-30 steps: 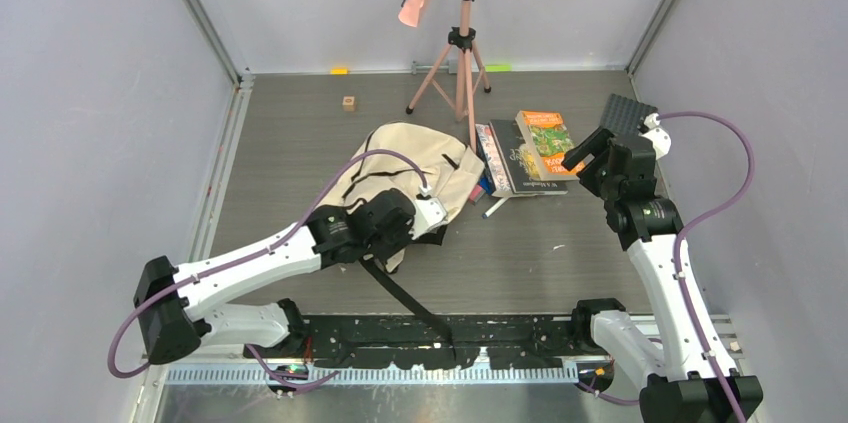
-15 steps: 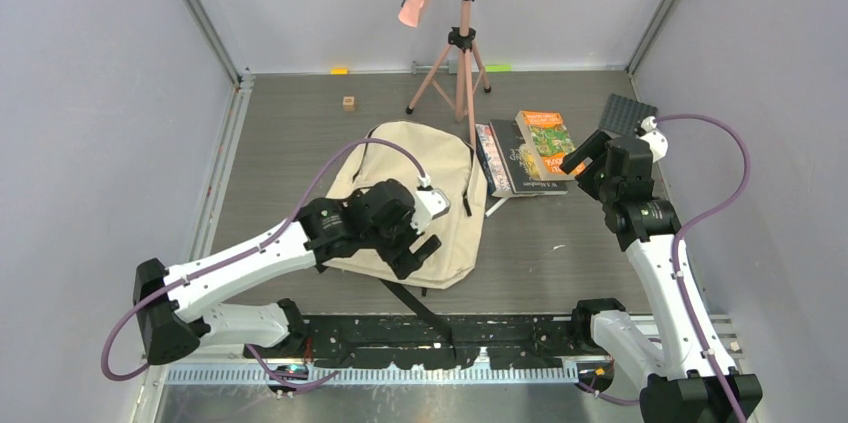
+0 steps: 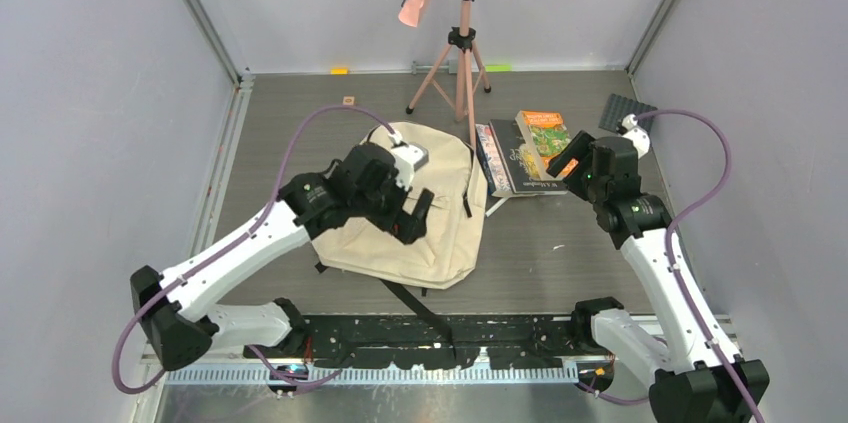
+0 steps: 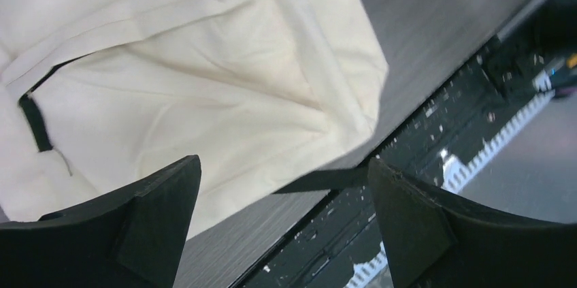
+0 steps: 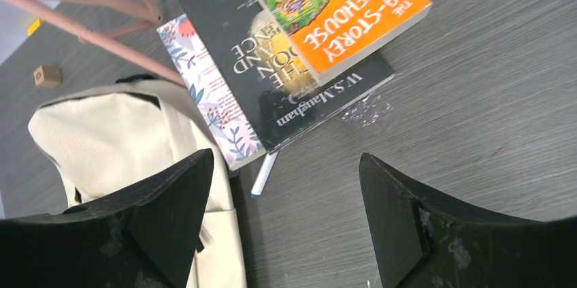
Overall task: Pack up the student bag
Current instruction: Move the student bag to the center of the board.
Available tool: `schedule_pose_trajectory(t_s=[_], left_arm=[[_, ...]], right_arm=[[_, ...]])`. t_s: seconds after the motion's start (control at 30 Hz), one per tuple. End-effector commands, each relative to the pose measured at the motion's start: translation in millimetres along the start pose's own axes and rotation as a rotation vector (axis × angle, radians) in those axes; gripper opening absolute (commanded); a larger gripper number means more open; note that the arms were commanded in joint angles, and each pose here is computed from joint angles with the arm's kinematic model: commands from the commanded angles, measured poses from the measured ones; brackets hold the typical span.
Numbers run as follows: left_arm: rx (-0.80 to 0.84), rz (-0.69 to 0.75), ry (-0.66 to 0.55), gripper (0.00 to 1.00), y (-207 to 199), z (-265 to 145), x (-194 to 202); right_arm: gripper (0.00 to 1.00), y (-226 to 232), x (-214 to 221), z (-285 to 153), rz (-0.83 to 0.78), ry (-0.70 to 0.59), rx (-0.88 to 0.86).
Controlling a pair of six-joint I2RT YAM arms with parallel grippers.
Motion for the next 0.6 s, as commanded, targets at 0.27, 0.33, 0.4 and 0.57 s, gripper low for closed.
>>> schedule_pose_trajectory(t_s=[0.27,0.33,0.4,0.57], left_arm=[[-0.249,-0.552,-0.115,0.96,110,41,-62],[-0.301,-0.624,-0.092,0.96,131,42,-58],[-0.391,-0.689,-0.092,0.95,153,39,-49],[-0.536,-0.719,-0.090,0.97,178,27,-21]], right_arm=[[0.84,57,35,10,-0.177,0.177,-0.249],[0.84,67,46,13,-0.191,0.225,-0.294],[0.84,80,51,17,-0.201,0.258,-0.340],[0.84,109,64,40,-0.239,0.344,-0.384]])
Point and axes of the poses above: each gripper's point midway between its finger pads, its own z axis out along the fingers, its own y axis along the line the jaws close on, x = y × z, the point moved 5 cm from there along -z, back along the fingers, and after that the axes turned 11 degrees about -z, right-handed, at the moved point
